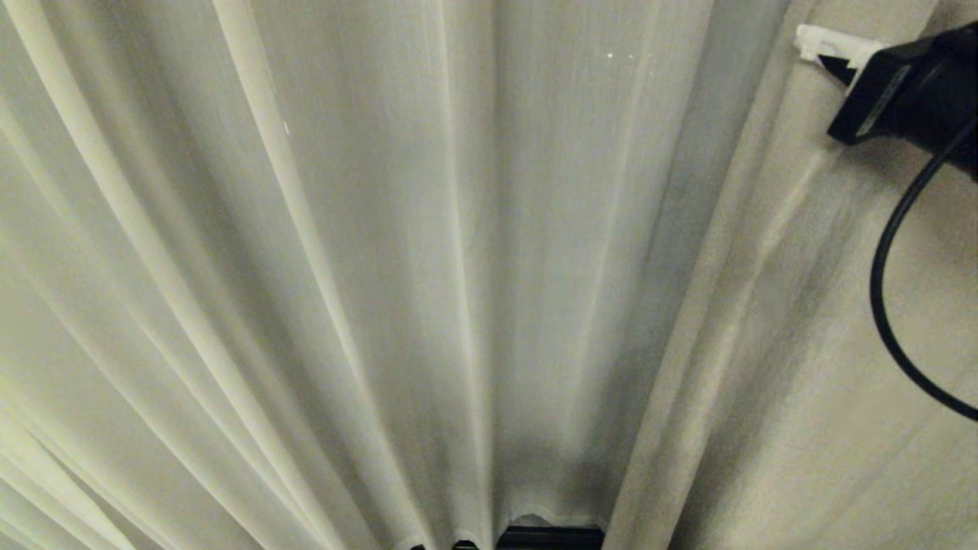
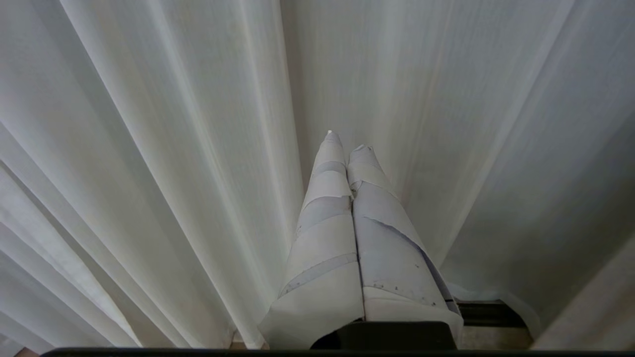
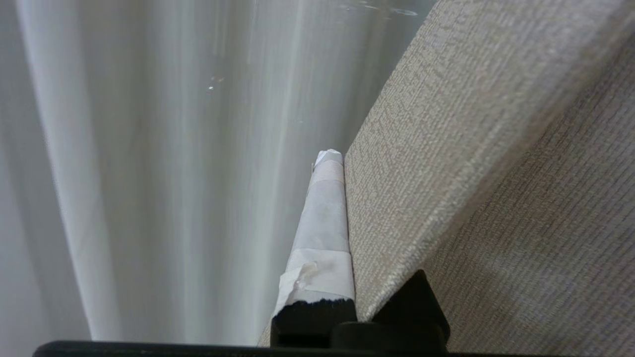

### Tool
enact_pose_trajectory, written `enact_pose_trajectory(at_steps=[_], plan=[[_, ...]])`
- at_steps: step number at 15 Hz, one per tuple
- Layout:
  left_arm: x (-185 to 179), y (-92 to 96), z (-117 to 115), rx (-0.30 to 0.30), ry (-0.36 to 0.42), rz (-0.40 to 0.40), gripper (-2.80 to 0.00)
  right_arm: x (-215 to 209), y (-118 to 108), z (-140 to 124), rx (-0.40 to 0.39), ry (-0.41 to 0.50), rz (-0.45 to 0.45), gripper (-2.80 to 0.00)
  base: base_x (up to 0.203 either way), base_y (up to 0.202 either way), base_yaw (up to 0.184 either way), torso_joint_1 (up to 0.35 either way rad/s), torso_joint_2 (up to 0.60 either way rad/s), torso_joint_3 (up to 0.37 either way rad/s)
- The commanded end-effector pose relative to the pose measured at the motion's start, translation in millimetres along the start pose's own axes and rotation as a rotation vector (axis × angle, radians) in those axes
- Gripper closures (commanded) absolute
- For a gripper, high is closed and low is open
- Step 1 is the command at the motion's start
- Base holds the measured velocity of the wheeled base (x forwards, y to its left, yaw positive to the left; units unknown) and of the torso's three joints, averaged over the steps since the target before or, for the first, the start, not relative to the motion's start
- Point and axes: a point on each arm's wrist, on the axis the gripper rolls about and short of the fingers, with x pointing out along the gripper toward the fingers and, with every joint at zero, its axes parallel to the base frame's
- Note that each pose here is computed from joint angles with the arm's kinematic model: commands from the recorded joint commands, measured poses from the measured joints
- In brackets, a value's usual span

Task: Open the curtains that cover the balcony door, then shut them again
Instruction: Close the outer curtains on both sides

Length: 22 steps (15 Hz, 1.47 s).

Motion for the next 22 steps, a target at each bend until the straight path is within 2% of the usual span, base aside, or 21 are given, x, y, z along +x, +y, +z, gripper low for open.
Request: enact_pose_trajectory(at_steps=[1,6,12,22], plan=[[0,0.0,0,-0.001,0.0,0.001,0.0,25,13,-8,0.013,0.012,0.008,0.0,0.0,0.0,0.0,0.0,0.0,0.0],[0,0.0,0,-0.001,-0.001,0.001,0.0,49,35,-5,0.039,-0.015,0.024,0.0,0.0,0.0,0.0,0.0,0.0,0.0],[0,0.0,0,-0.001,0.0,0.001,0.0,56,65,-6,0.064,-0.033,0.087,0.0,0.0,0.0,0.0,0.0,0.0,0.0],[0,0.0,0,0.0,0.0,0.001,0.0,68,110,-2,0.091,-0.054,0.098,0.0,0.0,0.0,0.0,0.0,0.0,0.0]])
